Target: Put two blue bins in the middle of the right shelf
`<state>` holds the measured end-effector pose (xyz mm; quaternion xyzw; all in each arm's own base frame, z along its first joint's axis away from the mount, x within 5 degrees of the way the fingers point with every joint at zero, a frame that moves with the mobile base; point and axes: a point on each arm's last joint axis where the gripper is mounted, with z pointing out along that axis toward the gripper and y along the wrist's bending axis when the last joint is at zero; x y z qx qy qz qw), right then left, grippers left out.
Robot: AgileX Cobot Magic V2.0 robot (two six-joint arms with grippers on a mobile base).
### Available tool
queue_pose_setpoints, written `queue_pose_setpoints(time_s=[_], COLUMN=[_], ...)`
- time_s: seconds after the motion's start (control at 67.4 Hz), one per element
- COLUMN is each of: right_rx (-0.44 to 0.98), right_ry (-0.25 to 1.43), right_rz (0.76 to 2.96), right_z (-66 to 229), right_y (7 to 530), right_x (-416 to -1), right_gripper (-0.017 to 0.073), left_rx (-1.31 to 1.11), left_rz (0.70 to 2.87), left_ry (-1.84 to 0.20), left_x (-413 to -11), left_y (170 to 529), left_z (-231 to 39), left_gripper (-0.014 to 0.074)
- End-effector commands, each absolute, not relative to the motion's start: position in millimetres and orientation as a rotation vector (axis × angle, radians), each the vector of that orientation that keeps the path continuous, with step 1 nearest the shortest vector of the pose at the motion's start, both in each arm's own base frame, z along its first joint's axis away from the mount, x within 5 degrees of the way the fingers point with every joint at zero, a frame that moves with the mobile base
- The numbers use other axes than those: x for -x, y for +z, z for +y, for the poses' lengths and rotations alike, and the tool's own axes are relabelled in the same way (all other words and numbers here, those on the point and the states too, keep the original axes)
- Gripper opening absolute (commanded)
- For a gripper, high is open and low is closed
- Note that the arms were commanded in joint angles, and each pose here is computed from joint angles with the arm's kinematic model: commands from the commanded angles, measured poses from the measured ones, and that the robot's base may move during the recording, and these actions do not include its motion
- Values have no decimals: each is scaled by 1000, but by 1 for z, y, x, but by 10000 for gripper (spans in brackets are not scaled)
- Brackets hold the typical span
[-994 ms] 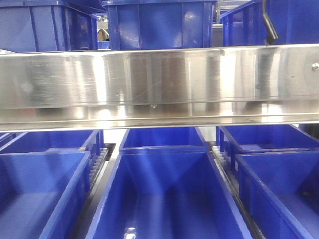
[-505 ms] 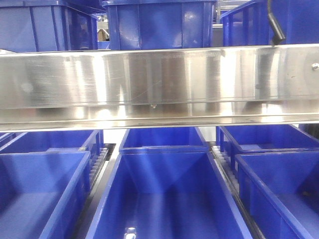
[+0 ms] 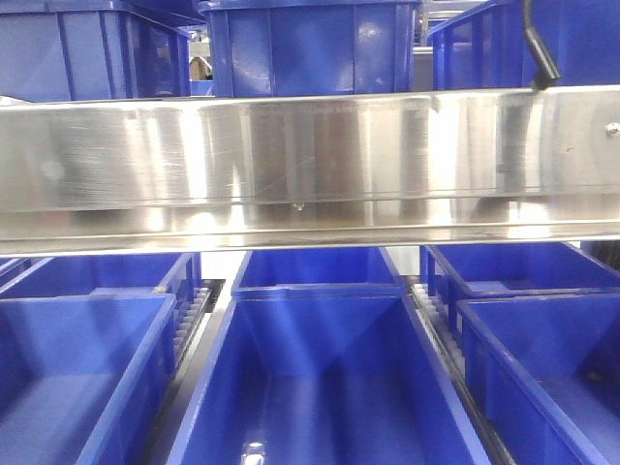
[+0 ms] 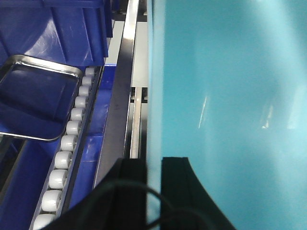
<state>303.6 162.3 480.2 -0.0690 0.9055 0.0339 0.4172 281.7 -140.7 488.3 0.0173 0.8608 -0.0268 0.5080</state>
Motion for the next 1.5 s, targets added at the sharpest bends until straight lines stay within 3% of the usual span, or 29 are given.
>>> queue_pose_setpoints(time_s=[0.0,1.484], right_rx=[163,122], right_ry=[52,94], right_rz=[2153,2115], right_z=[153,153], right_y=[500,508], right_x=[-300,-298], right_gripper=[-167,-167], left_rx=[-49,-43], left_rz=[1942,1969], left_ry=[-99,-85], left_x=[-274,-275], left_y=[510,507], left_z=[-137,-137], left_gripper=[-111,-111])
